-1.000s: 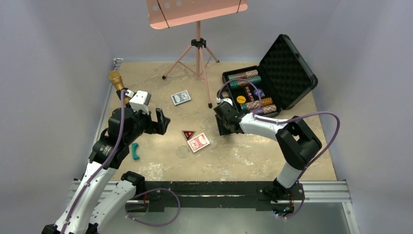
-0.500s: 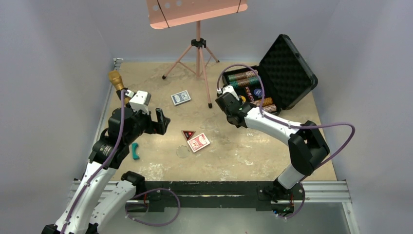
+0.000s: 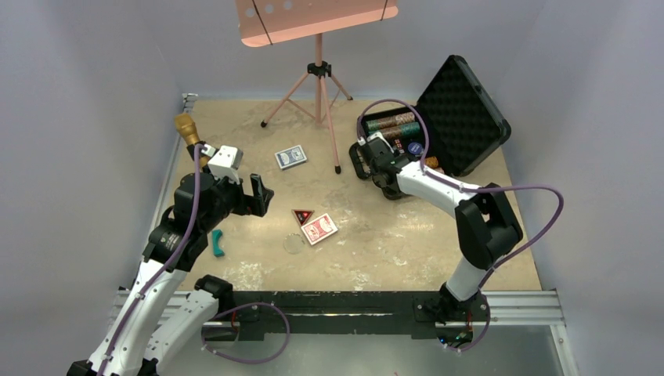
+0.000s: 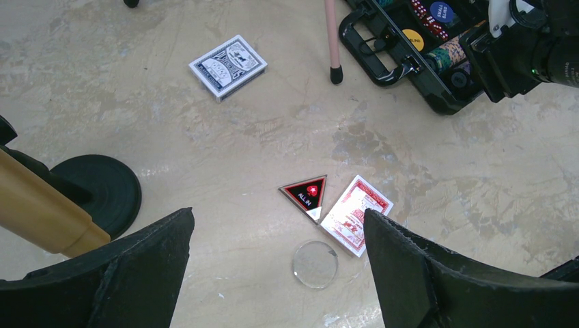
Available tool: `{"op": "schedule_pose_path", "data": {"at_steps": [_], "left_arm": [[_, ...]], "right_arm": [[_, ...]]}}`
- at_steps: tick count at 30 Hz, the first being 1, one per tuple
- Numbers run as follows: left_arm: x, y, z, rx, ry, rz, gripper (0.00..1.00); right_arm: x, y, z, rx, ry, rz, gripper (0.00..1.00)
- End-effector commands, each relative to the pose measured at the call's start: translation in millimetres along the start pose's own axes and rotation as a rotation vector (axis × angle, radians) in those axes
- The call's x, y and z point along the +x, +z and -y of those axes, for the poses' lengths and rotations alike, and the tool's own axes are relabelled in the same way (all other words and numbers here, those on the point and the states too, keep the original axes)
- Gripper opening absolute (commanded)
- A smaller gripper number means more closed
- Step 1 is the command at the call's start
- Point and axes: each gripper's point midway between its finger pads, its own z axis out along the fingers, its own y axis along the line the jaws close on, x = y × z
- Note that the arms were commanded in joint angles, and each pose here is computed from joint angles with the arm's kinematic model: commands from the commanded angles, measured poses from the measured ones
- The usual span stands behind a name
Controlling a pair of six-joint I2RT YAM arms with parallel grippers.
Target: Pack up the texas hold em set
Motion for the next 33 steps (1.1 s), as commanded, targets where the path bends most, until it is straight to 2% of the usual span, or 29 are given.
{"op": "schedule_pose_path", "data": {"at_steps": [1, 3, 5, 10, 12, 15, 19, 26, 33], "left_arm": [[-8, 0, 3, 0.017, 0.024, 0.031, 0.98], [-8, 0, 3, 0.017, 0.024, 0.032, 0.98], [-8, 0, 3, 0.018, 0.024, 0.031, 0.98], [-7, 0, 3, 0.017, 0.022, 0.03, 0.98], [-7, 0, 3, 0.017, 0.022, 0.03, 0.98], [-8, 0, 3, 0.018, 0.022, 0.032, 0.98], [-8, 0, 3, 0.02, 0.022, 0.032, 0.98], [-8, -1, 4, 0.022, 0.021, 0.033, 0.98], [-8, -1, 4, 0.024, 0.019, 0.034, 0.98]], "right_arm": [[-21, -1, 1, -0.013, -0.03, 0.044, 0.0], [-18, 3, -2, -0.02, -0.048, 0.024, 0.01], [-14, 6, -5, -0.03, -0.057, 0.002, 0.08], [-14, 4, -9, -0.091, -0.024, 0.005, 0.59], [-19, -1, -10, -0.134, 0.005, 0.031, 0.66], [-25, -11, -11, -0.222, 0.065, 0.07, 0.72], [-30, -23, -8, -0.32, 0.176, 0.11, 0.73], [-30, -28, -11, -0.488, 0.525, 0.126, 0.7], [-25, -8, -15, -0.541, 0.638, 0.082, 0.67]]}}
